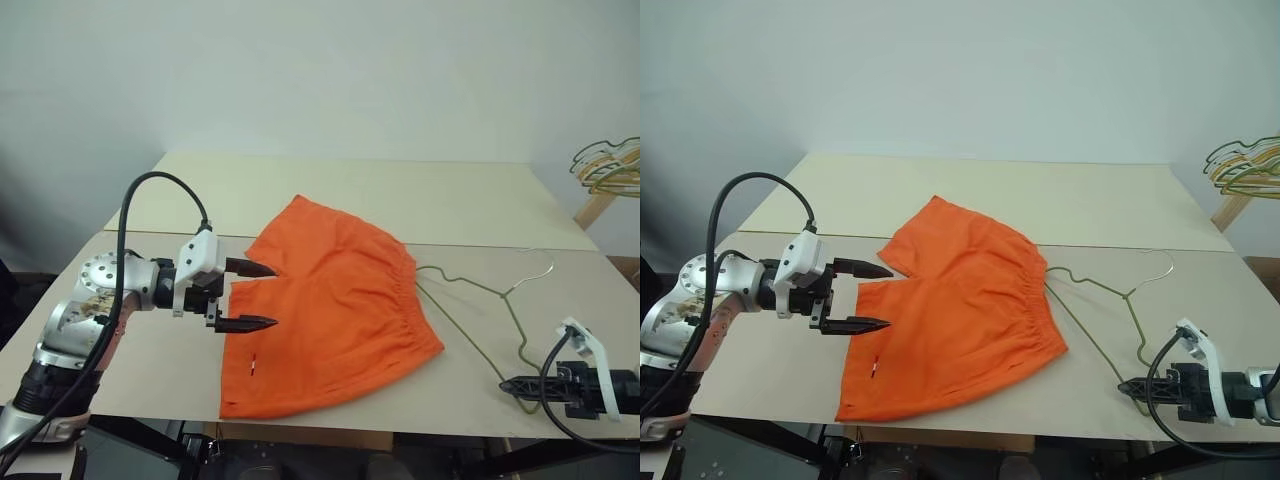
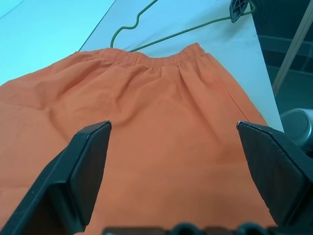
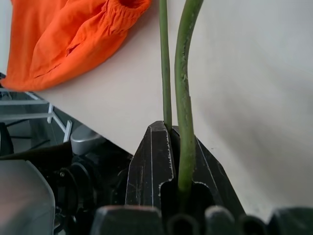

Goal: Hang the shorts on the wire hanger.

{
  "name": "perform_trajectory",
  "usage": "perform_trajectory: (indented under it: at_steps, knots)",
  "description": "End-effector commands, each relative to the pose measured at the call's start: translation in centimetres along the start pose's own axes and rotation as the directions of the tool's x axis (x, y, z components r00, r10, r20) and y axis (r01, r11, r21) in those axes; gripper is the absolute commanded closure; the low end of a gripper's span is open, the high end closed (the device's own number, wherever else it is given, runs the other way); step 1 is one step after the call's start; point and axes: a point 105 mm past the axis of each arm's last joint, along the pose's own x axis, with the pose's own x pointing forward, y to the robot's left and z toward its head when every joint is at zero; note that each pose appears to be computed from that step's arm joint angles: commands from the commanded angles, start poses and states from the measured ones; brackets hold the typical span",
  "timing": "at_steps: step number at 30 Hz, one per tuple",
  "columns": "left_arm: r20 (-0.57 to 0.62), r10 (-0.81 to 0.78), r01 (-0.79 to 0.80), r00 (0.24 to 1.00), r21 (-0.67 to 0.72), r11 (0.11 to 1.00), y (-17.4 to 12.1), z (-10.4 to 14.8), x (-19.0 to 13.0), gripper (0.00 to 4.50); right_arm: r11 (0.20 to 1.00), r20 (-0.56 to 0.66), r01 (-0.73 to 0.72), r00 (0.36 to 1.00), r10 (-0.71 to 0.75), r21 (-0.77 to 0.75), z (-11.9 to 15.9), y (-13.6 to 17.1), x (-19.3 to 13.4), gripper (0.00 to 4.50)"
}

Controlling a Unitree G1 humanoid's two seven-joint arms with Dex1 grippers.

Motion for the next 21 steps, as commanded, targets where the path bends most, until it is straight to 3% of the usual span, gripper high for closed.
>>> perform_trajectory:
  at_steps: [1, 8, 13, 17, 21]
  knots:
    - [0.009, 0.011, -0.011, 1.0, 0.049, 0.999, 0.1, 1.0, -0.5, 0.04, 0.998, 0.013, -0.02, 1.0, 0.021, -0.058, 0.9, 0.9, -0.5, 4.5]
    - [0.007, 0.013, -0.014, 1.0, 0.055, 0.998, 0.1, 1.0, -0.5, 0.04, 0.993, -0.041, -0.069, 0.997, 0.065, -0.095, 0.2, 1.5, 0.1, 4.5]
    - [0.008, 0.014, -0.015, 1.0, 0.059, 0.998, 0.2, 1.1, -0.4, 0.04, 0.995, -0.106, -0.008, 0.994, -0.002, -0.094, -0.4, 0.3, 1.5, 4.5]
    - [0.005, 0.017, -0.017, 1.0, 0.062, 0.998, 0.2, 1.1, -0.4, 0.04, 0.995, -0.078, -0.015, 0.997, 0.007, -0.097, 0.5, 0.0, 2.1, 4.5]
    - [0.003, 0.022, -0.022, 1.0, 0.07, 0.997, 0.2, 1.1, -0.4, 0.04, 0.996, 0.032, -0.038, 0.999, 0.04, -0.076, 3.1, 0.2, 2.7, 4.5]
